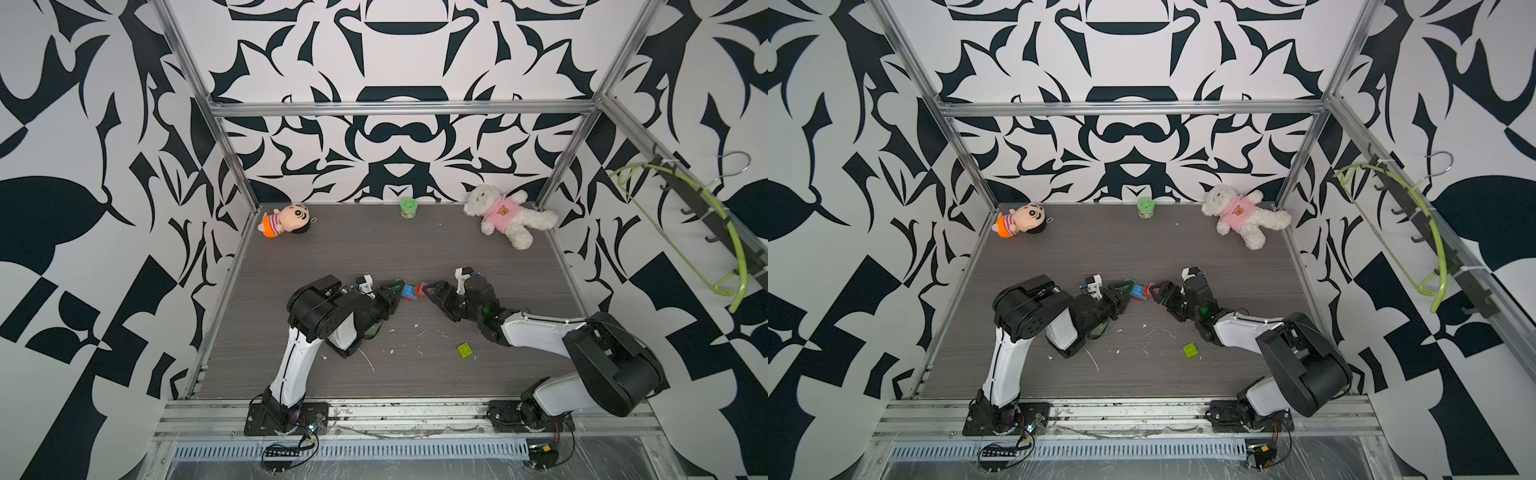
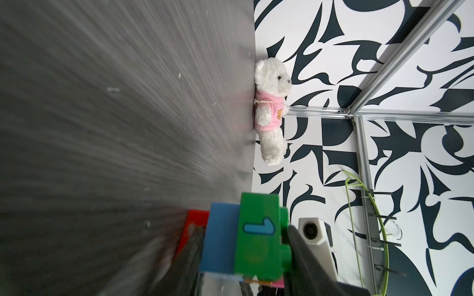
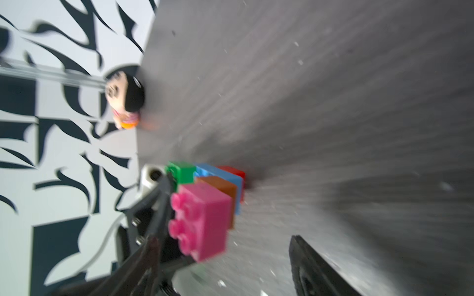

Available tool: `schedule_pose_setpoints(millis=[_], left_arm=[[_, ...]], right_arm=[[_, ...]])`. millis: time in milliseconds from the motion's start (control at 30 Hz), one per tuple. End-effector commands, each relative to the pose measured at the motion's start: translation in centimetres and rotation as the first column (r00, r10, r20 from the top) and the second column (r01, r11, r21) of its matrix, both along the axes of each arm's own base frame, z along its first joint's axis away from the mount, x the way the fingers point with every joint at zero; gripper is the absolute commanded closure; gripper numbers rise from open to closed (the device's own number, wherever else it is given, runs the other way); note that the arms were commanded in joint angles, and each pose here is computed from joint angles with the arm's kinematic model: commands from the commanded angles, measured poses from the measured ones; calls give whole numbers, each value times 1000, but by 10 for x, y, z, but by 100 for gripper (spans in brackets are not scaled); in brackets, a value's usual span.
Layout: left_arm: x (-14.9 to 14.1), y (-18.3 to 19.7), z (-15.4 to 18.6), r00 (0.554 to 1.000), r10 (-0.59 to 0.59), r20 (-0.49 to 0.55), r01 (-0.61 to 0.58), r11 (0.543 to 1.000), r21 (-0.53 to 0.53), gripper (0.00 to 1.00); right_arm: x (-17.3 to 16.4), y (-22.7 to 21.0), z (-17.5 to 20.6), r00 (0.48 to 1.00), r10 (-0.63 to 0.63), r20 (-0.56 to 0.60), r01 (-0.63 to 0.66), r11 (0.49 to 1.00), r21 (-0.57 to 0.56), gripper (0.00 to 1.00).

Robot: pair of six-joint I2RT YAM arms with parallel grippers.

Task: Assemble the letter v with lego
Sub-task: Assemble the lego brick with the lego brick.

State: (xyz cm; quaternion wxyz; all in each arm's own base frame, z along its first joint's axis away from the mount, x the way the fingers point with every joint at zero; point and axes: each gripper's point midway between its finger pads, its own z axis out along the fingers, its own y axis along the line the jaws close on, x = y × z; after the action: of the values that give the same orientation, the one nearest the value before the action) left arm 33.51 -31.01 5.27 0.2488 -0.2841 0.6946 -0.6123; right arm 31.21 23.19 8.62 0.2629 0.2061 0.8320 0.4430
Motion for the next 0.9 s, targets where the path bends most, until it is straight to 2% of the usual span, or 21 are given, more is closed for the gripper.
schedule_pose_setpoints(millis=[0, 167, 400, 500, 600, 867], left_arm=[[-3, 11, -45, 992, 51, -116, -37, 992, 124, 77], [-3, 15, -45, 989, 80, -121, -64, 990, 125, 77], [-2, 14, -41, 990, 87, -109, -73, 990, 123, 77], [-1, 12, -41, 990, 87, -112, -74, 990, 117, 78], [-1, 10, -40, 991, 83, -108, -71, 991, 114, 78], [0, 11, -40, 990, 92, -106, -80, 990, 117, 78]], right_arm=[[27, 9, 56, 976, -130, 174, 96, 977, 189, 20], [29, 4, 44, 969, -191, 158, 151, 961, 232, 25], [24, -6, 20, 961, -255, 107, 226, 947, 226, 24], [29, 1, 17, 960, -257, 112, 215, 931, 294, 27], [35, 10, 6, 960, -267, 86, 217, 902, 373, 37], [31, 20, 9, 948, -283, 145, 223, 916, 333, 34]])
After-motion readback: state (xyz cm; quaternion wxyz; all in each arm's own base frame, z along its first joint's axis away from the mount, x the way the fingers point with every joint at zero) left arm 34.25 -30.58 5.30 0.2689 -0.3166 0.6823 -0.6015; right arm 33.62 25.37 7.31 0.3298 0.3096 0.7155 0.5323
